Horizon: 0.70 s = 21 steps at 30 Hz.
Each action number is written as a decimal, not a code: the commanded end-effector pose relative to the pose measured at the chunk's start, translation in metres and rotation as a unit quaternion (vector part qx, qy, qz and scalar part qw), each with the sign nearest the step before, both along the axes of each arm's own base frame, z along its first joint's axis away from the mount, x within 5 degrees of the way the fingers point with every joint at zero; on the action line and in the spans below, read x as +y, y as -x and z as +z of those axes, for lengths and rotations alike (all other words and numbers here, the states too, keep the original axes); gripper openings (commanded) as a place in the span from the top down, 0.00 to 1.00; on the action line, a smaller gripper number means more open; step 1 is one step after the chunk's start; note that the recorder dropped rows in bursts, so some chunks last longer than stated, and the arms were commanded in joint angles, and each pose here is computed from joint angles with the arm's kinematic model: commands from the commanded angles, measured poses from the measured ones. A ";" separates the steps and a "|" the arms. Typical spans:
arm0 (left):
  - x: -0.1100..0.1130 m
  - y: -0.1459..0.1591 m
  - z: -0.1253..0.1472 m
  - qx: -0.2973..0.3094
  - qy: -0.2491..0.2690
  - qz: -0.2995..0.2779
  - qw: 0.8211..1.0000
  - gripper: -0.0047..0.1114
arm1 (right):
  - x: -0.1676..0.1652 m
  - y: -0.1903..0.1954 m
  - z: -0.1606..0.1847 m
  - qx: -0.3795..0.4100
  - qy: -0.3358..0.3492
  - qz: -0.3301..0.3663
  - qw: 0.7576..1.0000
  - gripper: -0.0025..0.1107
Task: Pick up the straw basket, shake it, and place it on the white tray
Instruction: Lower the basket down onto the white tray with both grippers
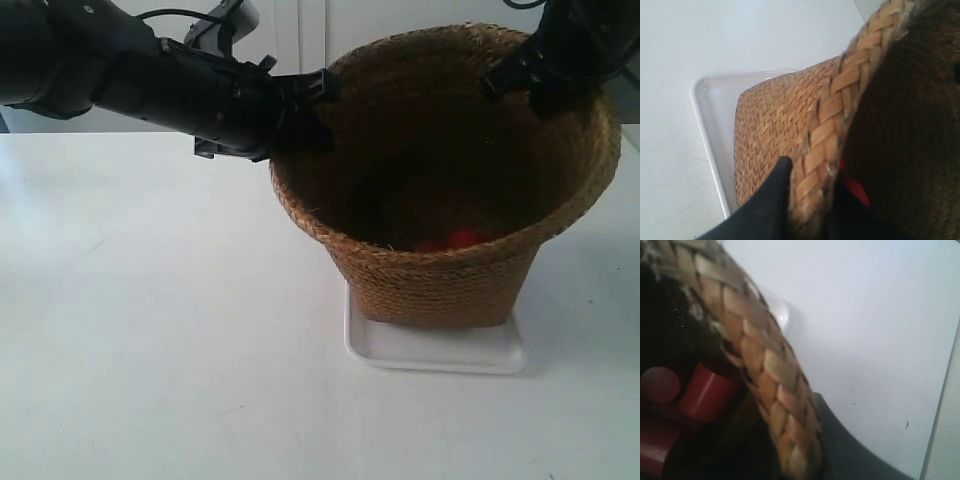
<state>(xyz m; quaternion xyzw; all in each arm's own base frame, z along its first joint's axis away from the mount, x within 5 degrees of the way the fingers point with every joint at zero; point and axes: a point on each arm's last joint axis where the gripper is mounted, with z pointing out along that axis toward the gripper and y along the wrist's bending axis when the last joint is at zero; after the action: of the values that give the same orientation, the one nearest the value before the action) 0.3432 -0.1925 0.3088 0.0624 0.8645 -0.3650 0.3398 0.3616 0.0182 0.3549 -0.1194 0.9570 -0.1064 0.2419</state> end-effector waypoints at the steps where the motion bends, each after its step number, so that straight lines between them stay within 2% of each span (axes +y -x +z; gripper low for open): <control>1: 0.001 0.001 0.009 0.001 0.022 0.005 1.000 0.96 | -0.016 -0.005 0.001 -0.017 0.062 -0.005 0.998 0.98; 21: -0.001 -0.002 0.001 0.014 0.016 -0.001 1.000 0.96 | -0.017 -0.016 -0.018 0.013 0.074 -0.005 0.997 0.98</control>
<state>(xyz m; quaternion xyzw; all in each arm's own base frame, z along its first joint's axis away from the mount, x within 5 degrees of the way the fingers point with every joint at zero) 0.3458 -0.1941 0.3011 0.0626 0.8695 -0.3623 0.3297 0.3733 0.0189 0.3394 -0.1240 0.9590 -0.1097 0.2301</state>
